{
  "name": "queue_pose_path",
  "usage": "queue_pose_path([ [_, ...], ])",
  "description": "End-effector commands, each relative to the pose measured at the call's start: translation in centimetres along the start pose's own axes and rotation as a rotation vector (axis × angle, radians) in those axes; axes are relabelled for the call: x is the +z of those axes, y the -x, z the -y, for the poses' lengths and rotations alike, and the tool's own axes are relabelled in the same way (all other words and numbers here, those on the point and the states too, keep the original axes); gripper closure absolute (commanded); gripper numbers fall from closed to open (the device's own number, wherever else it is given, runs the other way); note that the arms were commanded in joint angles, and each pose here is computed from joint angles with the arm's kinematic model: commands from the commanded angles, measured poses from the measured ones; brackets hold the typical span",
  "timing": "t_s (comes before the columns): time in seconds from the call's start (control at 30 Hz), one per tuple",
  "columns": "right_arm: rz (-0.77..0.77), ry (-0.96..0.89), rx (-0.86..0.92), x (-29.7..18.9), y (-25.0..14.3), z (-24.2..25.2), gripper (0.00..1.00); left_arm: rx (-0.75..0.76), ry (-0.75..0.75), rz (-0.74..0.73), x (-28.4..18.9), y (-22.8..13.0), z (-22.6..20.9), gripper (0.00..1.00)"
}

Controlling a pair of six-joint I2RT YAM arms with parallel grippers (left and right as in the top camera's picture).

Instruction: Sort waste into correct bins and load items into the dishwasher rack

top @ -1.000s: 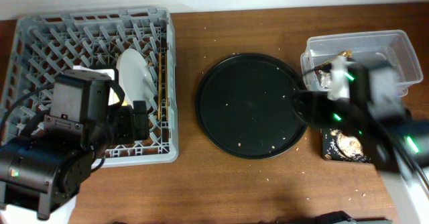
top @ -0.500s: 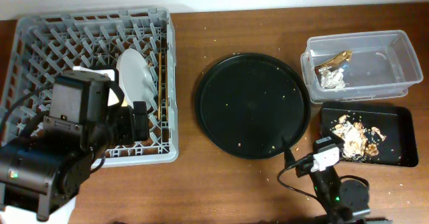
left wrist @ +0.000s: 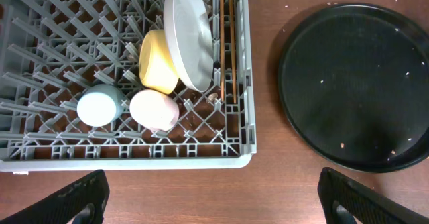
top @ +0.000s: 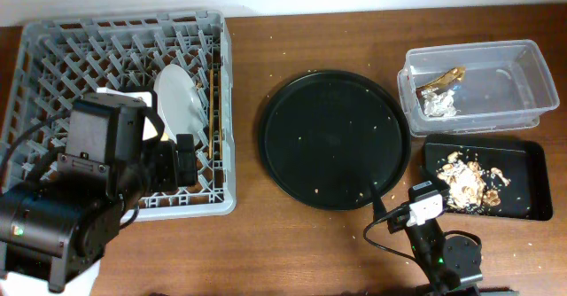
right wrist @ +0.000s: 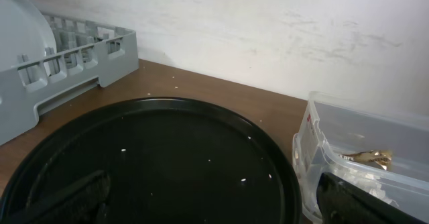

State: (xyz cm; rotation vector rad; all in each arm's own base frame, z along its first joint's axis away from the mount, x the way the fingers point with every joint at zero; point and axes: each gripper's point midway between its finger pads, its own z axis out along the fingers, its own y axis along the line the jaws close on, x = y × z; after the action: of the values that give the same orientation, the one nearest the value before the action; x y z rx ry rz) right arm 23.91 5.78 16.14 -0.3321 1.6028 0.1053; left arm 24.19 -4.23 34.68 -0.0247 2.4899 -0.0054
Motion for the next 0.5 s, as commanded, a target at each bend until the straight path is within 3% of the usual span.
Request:
queue_pose_path([
  [0.0,-0.002,-0.002,-0.006,0.0,-0.3,0.0,0.02,-0.008,0.095,0.098,-1.2,1.2,-2.3,0.01],
  [0.1,-0.002,-0.003,-0.006,0.0,-0.3,0.1,0.02,-0.151,0.144,0.325,0.1,2.3,-5.3,0.01],
  [0.33,-0.002,-0.002,-0.006,0.0,-0.3,0.0,0.02,-0.237,0.027,0.735,9.0,-5.8,-5.8,0.01],
  [0.47,-0.002,-0.003,-0.006,0.0,-0.3,0.1,0.02,-0.236,-0.036,0.890,11.8,-8.3,-5.3,0.01],
])
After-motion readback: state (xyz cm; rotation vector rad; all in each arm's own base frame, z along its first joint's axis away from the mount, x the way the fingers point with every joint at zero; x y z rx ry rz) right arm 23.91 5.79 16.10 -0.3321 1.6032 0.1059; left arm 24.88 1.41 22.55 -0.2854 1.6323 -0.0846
